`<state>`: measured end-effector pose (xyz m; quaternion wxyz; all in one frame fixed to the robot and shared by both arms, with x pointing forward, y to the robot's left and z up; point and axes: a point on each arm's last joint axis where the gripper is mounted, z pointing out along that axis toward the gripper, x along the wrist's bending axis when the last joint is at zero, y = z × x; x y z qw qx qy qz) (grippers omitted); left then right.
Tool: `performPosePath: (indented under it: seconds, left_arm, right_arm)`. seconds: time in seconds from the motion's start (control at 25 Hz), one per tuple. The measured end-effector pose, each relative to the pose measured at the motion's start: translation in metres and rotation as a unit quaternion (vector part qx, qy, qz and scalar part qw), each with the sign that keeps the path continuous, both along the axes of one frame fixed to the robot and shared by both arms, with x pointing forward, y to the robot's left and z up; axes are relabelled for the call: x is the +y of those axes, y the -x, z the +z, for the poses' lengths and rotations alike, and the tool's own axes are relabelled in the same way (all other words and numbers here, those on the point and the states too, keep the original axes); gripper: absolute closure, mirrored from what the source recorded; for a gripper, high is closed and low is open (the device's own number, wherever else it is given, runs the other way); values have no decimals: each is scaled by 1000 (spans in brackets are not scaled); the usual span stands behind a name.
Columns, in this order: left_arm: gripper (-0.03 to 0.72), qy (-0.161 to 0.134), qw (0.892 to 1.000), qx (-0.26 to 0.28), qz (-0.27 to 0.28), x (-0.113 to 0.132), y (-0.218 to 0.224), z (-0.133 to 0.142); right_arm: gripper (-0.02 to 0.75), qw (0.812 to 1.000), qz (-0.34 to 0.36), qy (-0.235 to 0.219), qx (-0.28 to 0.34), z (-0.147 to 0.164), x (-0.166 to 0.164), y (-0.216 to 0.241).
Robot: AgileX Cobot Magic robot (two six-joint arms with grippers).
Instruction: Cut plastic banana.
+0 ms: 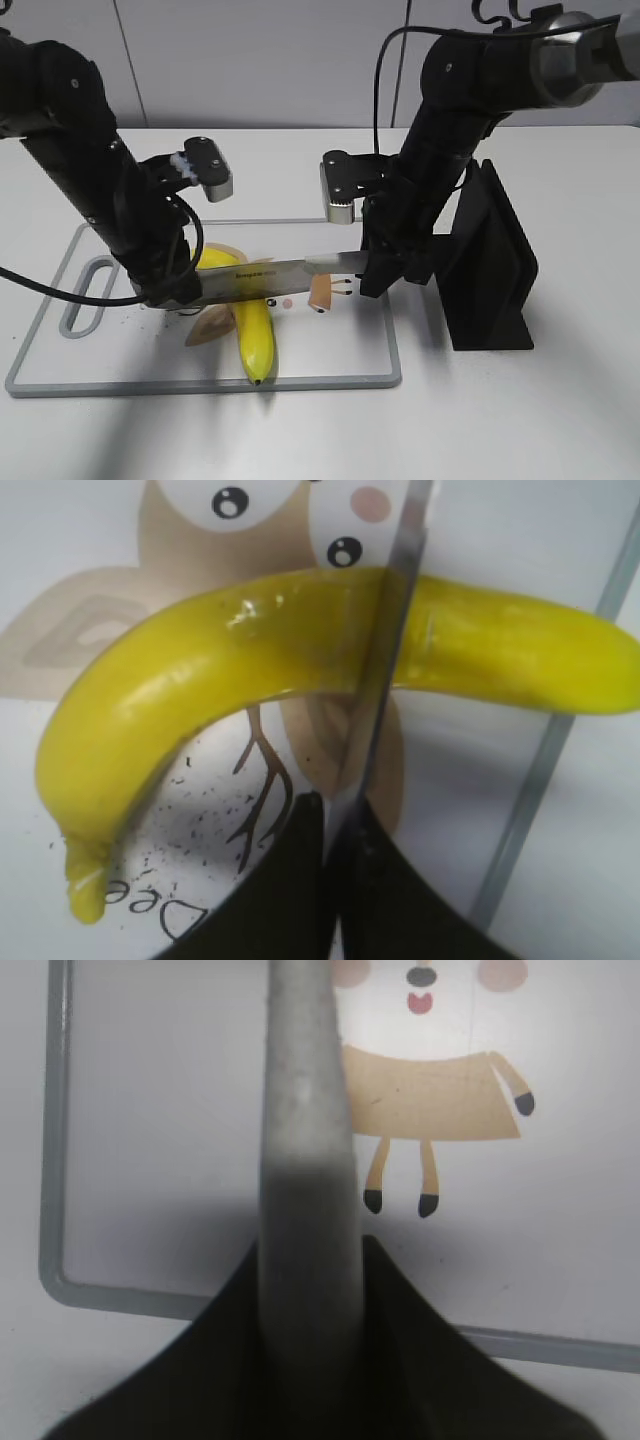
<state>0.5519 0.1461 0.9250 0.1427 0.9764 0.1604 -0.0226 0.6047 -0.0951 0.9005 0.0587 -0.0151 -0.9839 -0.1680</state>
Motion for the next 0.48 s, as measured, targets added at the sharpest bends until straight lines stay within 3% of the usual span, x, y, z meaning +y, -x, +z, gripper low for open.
performPosePath:
  seconds: [0.48]
  left_arm:
    - [683, 3, 1000, -6, -1, 0, -1, 5]
  right_arm:
    - [544, 1000, -4, 1, -8, 4, 0, -1]
